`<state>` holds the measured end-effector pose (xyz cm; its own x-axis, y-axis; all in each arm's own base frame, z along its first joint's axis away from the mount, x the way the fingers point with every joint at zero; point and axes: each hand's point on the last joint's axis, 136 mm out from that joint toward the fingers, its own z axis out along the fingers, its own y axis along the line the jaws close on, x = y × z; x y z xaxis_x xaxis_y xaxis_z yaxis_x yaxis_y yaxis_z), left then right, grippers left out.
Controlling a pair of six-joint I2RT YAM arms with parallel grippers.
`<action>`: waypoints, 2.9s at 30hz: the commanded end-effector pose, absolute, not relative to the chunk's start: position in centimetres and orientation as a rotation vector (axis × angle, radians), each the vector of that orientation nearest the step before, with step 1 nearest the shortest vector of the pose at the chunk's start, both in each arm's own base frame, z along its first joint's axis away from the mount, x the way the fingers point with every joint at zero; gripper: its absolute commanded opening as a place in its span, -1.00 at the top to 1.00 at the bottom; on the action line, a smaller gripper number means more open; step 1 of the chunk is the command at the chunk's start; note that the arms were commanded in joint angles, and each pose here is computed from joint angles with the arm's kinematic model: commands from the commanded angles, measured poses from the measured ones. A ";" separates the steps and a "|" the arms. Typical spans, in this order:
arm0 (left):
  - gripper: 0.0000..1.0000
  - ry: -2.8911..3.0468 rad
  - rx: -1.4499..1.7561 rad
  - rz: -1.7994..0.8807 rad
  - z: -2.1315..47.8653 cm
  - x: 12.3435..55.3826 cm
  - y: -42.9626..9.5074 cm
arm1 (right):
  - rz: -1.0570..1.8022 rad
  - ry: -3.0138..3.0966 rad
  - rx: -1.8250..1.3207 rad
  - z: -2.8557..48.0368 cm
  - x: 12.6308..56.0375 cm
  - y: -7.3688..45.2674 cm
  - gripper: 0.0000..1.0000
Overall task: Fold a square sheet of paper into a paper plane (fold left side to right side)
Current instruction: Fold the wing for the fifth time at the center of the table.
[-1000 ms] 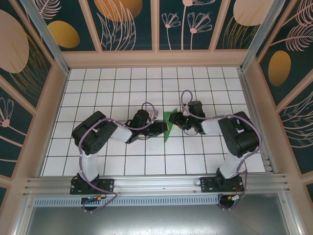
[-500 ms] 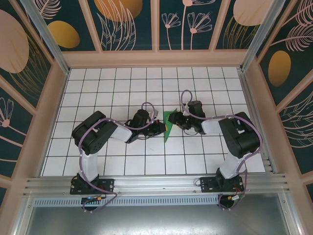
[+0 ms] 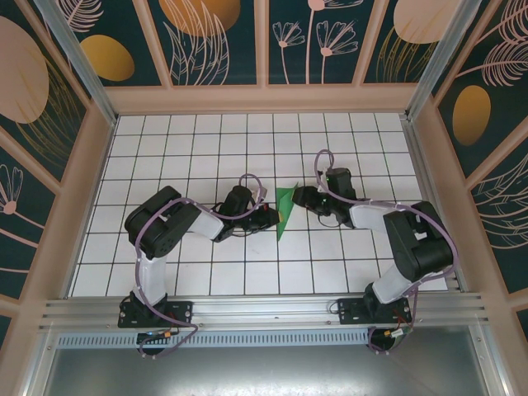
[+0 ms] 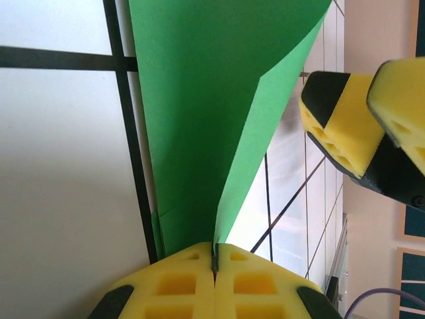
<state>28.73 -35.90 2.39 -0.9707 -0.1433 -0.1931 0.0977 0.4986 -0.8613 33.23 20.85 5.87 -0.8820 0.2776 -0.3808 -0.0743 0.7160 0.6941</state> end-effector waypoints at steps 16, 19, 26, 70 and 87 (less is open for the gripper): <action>0.95 2.464 -0.014 -1.453 2.7 29.5 -35.7 | 1.095 2.463 0.084 5.4 34.2 23.2 0.00; 0.94 2.465 -0.013 -1.455 2.7 29.5 -35.7 | 1.088 2.484 0.088 4.7 34.5 23.6 0.02; 0.82 2.455 -0.004 -1.461 3.2 29.6 -35.8 | 1.031 2.582 0.153 2.3 34.1 23.2 0.08; 0.92 2.509 0.055 -1.277 1.4 33.3 -35.1 | 0.989 2.610 0.128 2.0 33.4 22.7 0.06; 0.94 2.548 0.049 -1.228 -0.2 33.2 -34.6 | 1.086 2.468 0.038 6.9 35.6 24.9 0.74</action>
